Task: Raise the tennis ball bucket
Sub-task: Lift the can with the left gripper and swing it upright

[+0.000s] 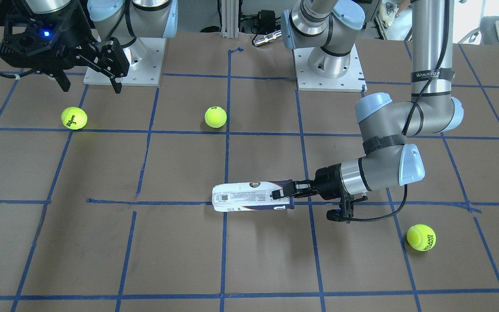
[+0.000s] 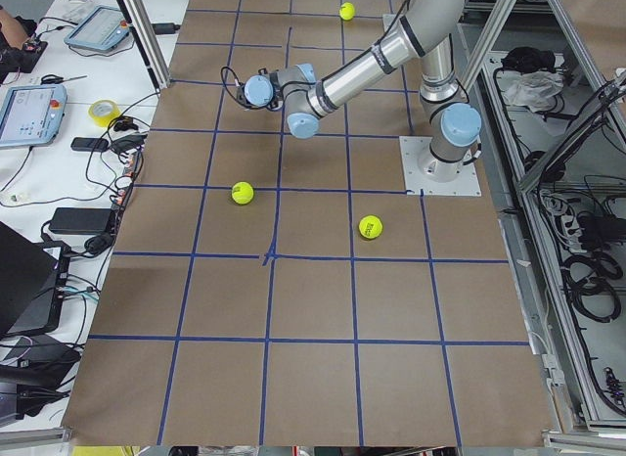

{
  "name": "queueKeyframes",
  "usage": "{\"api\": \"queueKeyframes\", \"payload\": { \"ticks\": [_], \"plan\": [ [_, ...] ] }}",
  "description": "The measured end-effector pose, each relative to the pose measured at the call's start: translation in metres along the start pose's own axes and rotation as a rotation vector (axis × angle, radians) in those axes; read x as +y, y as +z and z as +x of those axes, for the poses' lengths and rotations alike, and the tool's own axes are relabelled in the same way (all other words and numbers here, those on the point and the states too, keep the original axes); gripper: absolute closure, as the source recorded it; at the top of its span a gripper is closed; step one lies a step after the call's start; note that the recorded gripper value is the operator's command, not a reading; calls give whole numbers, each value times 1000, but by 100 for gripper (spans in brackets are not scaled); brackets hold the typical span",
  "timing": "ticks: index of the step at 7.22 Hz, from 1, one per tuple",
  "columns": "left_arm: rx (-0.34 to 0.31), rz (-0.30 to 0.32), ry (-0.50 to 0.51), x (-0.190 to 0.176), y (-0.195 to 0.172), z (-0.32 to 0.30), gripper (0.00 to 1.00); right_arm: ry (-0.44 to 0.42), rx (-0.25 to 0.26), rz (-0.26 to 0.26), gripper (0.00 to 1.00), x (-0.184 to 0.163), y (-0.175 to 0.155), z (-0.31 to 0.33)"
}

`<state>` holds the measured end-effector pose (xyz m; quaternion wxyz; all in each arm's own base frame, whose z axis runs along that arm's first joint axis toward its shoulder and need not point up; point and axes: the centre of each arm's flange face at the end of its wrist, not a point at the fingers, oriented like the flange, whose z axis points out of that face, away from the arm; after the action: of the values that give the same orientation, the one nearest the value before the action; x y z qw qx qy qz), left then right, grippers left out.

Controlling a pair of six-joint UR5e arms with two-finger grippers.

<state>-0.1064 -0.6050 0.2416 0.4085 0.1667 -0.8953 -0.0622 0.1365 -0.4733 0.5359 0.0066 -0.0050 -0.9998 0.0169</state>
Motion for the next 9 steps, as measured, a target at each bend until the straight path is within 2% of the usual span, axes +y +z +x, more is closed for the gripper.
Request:
{"api": "queueKeyframes", "payload": {
  "ticks": [1, 2, 3, 6, 7, 9],
  "plan": [
    [-17, 55, -24, -9, -25, 33, 100, 0, 0, 0, 0, 0, 0, 0],
    [-80, 114, -9, -12, -42, 66, 100, 0, 0, -1, 0, 0, 1, 0],
    [-181, 173, 52, -11, -50, 97, 100, 0, 0, -2, 0, 0, 1, 0],
    [-544, 304, 347, -5, -50, 143, 100, 0, 1, -4, 0, 0, 1, 0],
    [-598, 314, 400, -3, -45, 148, 100, 0, 2, -4, 0, 0, 1, 0],
    [-637, 297, 428, -3, -27, 148, 100, 1, 2, -4, 0, 0, 1, 0]
  ]
}}
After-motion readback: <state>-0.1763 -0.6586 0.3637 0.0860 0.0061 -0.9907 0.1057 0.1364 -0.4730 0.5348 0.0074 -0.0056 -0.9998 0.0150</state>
